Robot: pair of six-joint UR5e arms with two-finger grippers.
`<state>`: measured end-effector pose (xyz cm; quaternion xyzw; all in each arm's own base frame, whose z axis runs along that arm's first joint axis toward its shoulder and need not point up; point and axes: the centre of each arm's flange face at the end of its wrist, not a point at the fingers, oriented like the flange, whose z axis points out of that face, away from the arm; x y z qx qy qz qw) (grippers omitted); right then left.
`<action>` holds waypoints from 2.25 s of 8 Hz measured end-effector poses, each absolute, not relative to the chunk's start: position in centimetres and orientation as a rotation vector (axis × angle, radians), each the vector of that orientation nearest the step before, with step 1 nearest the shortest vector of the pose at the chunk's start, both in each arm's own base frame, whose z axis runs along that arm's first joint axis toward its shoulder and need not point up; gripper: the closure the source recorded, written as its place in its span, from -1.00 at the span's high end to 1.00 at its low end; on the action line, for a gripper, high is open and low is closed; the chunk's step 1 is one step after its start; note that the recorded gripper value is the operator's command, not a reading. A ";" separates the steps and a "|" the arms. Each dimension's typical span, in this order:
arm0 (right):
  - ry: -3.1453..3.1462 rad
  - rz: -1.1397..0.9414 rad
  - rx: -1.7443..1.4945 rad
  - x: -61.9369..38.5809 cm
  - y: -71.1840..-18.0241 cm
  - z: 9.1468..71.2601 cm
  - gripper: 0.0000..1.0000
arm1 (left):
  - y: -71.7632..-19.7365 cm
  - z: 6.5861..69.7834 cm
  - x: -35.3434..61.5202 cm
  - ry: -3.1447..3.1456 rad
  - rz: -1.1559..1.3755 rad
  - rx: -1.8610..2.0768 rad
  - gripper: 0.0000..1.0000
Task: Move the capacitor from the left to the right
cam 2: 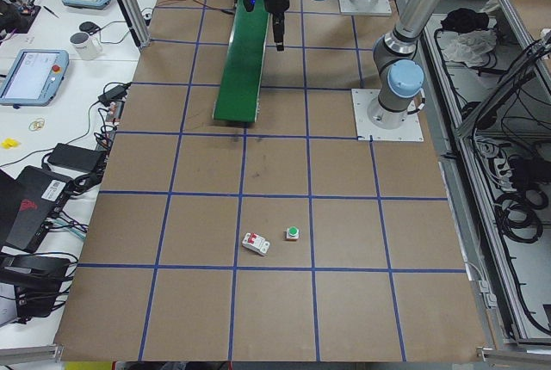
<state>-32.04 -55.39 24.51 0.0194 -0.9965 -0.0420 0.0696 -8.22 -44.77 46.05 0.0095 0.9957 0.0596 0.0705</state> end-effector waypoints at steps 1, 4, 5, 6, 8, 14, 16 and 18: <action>-3.002 -0.122 0.057 -32.1 -55.3 24.5 1.00 | -44.9 46.0 -8.6 3.006 0.169 0.040 1.00; -2.960 -0.023 0.049 -31.0 -54.5 30.5 1.00 | -44.9 46.1 -8.9 3.008 0.155 0.037 1.00; -2.964 0.028 0.062 -29.4 -53.9 33.8 1.00 | -44.8 46.3 -8.9 3.008 0.147 0.040 1.00; -2.986 0.070 0.089 -27.0 -53.6 36.7 1.00 | -44.7 46.5 -8.9 3.007 0.142 0.044 1.00; -3.015 0.107 0.134 -20.3 -54.0 40.5 1.00 | -44.7 46.5 -8.9 3.008 0.141 0.049 1.00; -3.068 0.059 0.088 2.6 -53.9 43.9 1.00 | -45.6 46.2 -13.2 3.092 0.022 0.181 1.00; -3.073 0.061 0.031 8.1 -52.9 44.2 1.00 | -45.6 46.3 -13.4 3.091 0.013 0.200 1.00; -3.082 0.069 0.023 9.9 -52.6 44.3 1.00 | -45.4 46.5 -13.5 3.092 0.003 0.204 1.00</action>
